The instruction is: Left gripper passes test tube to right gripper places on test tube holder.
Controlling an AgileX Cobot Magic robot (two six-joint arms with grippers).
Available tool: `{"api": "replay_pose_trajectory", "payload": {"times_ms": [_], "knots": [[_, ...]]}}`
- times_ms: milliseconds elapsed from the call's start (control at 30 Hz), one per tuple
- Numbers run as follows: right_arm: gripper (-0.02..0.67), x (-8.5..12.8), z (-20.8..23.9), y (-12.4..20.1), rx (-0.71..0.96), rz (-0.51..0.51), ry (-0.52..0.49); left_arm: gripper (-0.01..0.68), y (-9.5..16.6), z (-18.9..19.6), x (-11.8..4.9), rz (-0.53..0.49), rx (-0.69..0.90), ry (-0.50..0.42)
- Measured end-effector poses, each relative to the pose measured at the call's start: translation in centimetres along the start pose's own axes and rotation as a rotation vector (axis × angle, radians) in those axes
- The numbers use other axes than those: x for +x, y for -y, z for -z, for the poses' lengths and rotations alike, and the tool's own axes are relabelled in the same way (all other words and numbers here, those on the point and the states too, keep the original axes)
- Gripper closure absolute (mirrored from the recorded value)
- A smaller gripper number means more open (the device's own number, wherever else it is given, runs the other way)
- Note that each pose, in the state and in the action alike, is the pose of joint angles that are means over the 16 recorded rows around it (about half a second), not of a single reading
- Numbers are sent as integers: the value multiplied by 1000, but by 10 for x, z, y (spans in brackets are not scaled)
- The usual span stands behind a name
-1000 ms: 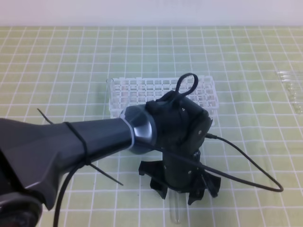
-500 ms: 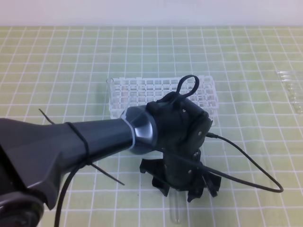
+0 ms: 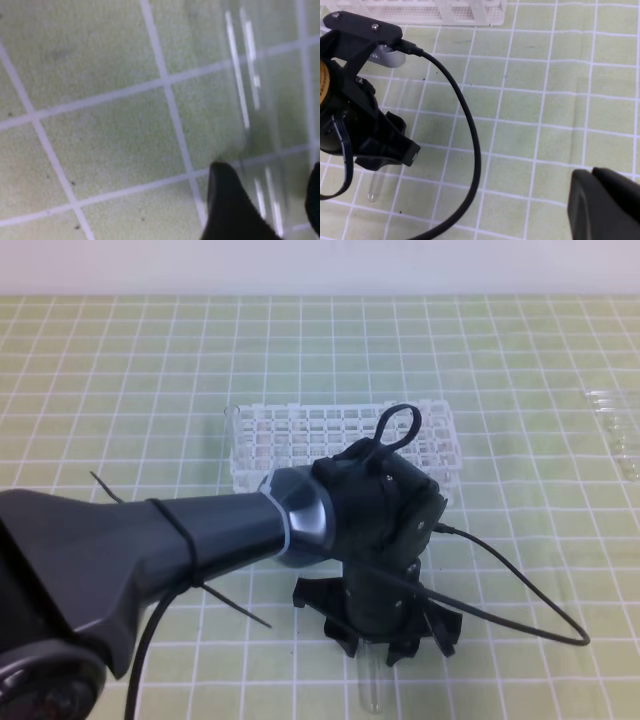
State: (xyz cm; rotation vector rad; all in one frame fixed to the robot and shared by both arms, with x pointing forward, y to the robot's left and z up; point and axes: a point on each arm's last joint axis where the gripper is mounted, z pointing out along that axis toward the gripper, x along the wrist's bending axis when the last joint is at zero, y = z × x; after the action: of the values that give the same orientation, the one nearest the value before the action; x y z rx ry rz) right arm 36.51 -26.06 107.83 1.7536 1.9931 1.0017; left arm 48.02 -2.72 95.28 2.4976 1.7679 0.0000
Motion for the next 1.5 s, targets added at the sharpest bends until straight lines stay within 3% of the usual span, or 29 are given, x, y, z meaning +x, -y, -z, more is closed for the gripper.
{"api": "replay_pose_trajectory", "payload": {"times_ms": [400,867,1500], "knots": [[665,0,0,0,2,-2,-2,411,0,-8,0,-2,18,-15],[665,0,0,0,3,-2,-2,611,1,-7,2,-80,34,-25],[665,0,0,0,2,0,-3,635,0,-7,7,-251,36,-78]]}}
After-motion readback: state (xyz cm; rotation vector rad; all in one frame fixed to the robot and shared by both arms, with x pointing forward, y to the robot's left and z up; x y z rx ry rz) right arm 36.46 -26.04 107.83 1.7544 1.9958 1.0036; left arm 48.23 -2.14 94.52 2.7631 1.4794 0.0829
